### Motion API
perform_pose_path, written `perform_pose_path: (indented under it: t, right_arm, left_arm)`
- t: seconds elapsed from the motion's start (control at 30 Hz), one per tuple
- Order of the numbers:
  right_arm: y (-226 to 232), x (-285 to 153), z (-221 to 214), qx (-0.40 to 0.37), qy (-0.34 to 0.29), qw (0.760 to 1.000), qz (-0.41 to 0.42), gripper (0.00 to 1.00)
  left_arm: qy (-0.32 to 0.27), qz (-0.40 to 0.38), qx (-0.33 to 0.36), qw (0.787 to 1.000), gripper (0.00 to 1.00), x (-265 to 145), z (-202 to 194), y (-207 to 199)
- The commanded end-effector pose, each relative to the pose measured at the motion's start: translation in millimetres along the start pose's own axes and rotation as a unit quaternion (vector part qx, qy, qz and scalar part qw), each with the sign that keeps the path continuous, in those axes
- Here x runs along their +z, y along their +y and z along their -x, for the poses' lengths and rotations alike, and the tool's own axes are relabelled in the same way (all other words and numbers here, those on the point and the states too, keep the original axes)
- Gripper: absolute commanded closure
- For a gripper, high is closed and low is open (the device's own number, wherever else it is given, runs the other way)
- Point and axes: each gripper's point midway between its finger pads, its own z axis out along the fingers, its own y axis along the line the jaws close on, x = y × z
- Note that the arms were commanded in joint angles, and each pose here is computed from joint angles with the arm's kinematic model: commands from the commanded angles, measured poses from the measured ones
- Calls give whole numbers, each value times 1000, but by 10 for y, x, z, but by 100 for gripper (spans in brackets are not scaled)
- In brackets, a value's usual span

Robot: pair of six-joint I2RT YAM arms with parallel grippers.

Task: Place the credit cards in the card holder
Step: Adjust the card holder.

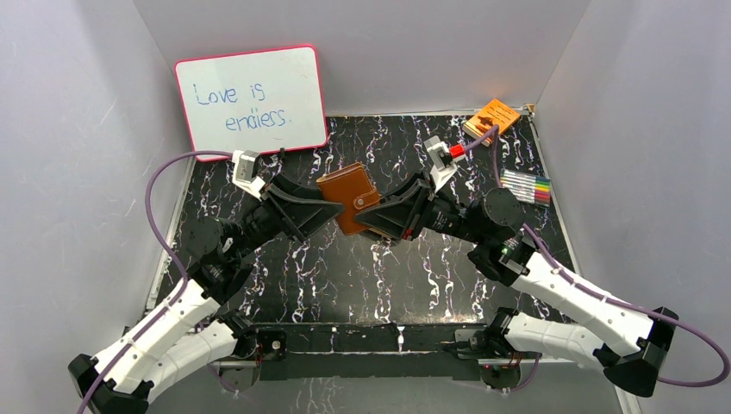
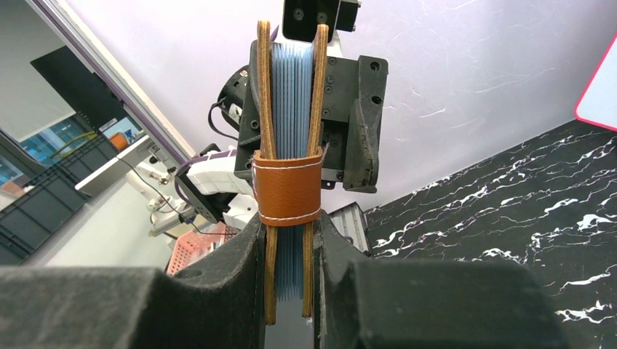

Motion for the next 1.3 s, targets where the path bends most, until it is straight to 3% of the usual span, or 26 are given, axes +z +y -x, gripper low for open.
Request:
perform_pose_path:
  t: [0.0, 0.23, 0.47, 0.83, 1.03, 1.27]
  right_arm:
    - [205, 13, 228, -16, -44, 998, 40, 100]
    - [182, 13, 207, -10, -43, 998, 37, 100]
    - [157, 12, 200, -8, -44, 999, 32, 100]
    - [150, 8, 187, -9, -40, 999, 29, 100]
    - [137, 4, 178, -11, -39, 999, 27, 100]
    - [135, 10, 171, -10, -38, 999, 28, 100]
  left_arm:
    - [-14, -46, 27, 998, 50, 39, 148, -275]
    - [19, -73, 18, 997, 48, 86, 58, -345]
    - [17, -77, 15, 997, 58, 77, 55, -352]
    - [-3, -74, 27, 997, 53, 65, 139, -385]
    - [6, -76, 25, 997, 67, 85, 114, -382]
    - [6, -78, 25, 997, 68, 85, 121, -397]
